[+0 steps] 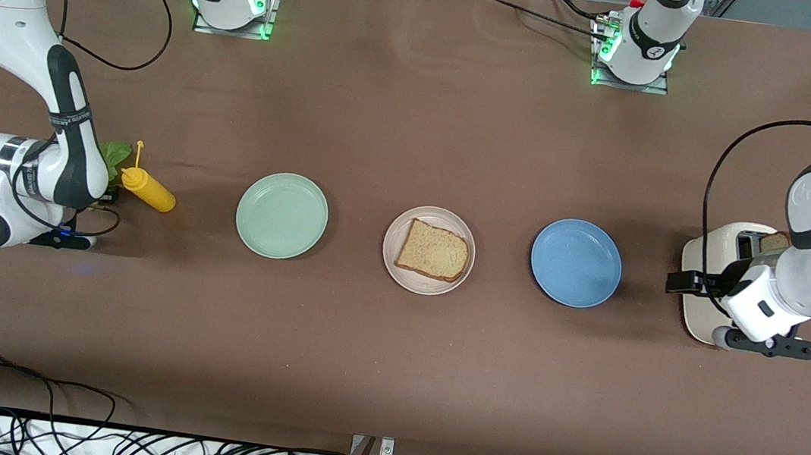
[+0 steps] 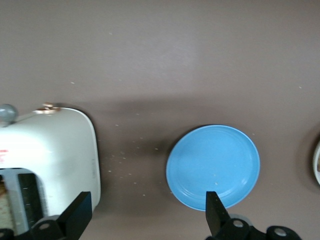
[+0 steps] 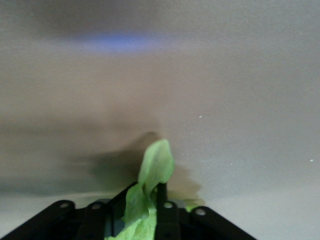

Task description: Make sandwich on beige plate with both arms

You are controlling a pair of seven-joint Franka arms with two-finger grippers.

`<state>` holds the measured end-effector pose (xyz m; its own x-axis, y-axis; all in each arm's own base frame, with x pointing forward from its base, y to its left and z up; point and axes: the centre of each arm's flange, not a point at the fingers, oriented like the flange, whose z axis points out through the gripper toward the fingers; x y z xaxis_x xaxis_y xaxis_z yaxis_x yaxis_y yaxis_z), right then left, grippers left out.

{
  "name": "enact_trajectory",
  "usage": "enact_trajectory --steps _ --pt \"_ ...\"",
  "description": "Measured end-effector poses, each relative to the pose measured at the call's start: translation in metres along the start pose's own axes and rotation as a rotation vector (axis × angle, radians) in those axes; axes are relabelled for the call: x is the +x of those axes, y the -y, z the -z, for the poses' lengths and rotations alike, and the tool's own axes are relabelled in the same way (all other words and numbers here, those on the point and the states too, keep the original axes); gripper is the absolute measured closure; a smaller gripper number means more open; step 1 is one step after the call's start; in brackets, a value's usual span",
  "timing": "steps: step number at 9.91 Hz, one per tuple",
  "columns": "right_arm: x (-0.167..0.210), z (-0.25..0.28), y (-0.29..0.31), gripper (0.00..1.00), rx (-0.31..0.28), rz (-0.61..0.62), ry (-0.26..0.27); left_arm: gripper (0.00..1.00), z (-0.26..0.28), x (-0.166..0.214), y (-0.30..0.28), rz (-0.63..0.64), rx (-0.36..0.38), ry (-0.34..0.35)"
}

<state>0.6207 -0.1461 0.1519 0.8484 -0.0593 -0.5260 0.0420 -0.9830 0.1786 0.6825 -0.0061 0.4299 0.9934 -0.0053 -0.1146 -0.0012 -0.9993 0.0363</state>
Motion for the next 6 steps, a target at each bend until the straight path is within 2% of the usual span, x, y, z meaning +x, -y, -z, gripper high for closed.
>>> enact_trajectory --steps 3,4,6 --pt "-0.002 0.003 0.001 0.89 0.002 0.0 0.019 0.0 0.018 0.003 0.027 0.039 -0.001 -0.037" --pt "-0.004 0.016 -0.002 0.89 0.0 -0.006 0.015 0.0 0.019 0.003 0.027 0.04 -0.001 -0.038" --pt "-0.02 0.077 -0.017 0.89 -0.002 -0.006 -0.025 0.0 0.019 0.003 0.025 0.037 -0.002 -0.038"
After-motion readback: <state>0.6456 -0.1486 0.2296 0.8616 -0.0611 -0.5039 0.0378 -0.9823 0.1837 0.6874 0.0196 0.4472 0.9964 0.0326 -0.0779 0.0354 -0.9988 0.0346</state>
